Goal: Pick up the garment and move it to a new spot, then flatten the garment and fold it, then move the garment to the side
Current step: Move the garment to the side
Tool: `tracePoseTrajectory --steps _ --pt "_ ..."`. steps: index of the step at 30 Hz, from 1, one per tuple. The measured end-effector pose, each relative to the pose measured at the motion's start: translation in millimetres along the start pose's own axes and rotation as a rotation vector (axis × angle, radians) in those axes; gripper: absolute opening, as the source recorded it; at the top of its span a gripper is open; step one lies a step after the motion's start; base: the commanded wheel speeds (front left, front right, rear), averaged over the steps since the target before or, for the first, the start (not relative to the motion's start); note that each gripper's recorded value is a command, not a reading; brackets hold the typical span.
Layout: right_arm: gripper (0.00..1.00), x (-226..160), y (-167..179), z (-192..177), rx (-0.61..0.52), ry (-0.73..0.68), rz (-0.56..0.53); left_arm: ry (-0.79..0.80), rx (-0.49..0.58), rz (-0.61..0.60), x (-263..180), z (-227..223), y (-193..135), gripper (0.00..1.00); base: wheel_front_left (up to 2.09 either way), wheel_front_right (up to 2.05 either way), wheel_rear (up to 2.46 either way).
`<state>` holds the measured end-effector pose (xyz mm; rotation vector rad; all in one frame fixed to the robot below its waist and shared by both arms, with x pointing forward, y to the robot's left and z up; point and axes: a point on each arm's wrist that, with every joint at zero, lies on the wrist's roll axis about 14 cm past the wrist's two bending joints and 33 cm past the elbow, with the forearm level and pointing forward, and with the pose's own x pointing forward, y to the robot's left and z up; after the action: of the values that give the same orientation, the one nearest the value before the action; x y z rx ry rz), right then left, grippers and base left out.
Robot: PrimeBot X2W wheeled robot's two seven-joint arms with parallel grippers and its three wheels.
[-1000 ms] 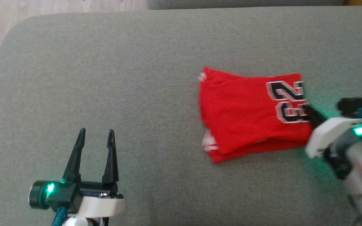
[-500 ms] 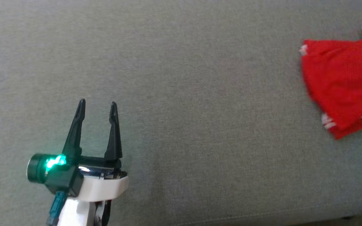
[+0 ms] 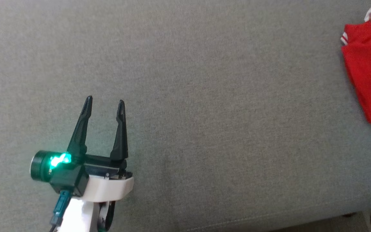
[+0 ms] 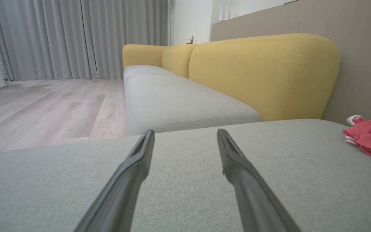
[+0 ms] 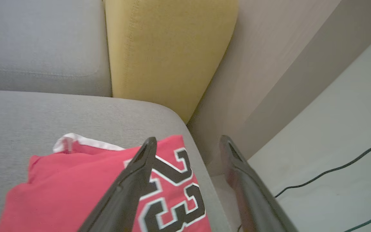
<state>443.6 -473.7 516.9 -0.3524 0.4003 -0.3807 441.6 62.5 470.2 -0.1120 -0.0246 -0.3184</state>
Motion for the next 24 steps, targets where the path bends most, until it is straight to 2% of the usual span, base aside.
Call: tracePoseTrajectory --steps 5,11,12,16,20,24 --pt "1.00 -33.0 66.8 0.2 0.105 -0.099 0.138 -0.010 0.009 0.051 -22.0 14.8 7.1 1.00 0.00 0.00 0.00" --pt "1.00 -101.2 152.6 -18.4 0.214 -0.182 0.338 0.046 -0.027 0.097 -65.1 7.5 10.4 1.00 0.00 0.00 0.00" --pt "1.00 -101.2 152.6 -18.4 0.214 -0.182 0.338 0.046 -0.027 0.097 -65.1 7.5 10.4 1.00 0.00 0.00 0.00" --pt "1.00 -147.7 199.2 -12.8 0.307 -0.293 0.457 0.019 -0.034 0.107 -84.6 18.5 13.0 1.00 0.00 0.00 0.00" --pt "1.00 -181.1 237.4 -13.0 0.384 -0.327 0.543 0.008 -0.026 0.151 -102.0 22.9 24.4 1.00 0.00 0.00 0.00" --pt "1.00 -213.9 261.3 8.3 0.435 -0.408 0.591 0.018 -0.023 0.220 -128.4 18.6 39.4 1.00 0.00 0.00 0.00"
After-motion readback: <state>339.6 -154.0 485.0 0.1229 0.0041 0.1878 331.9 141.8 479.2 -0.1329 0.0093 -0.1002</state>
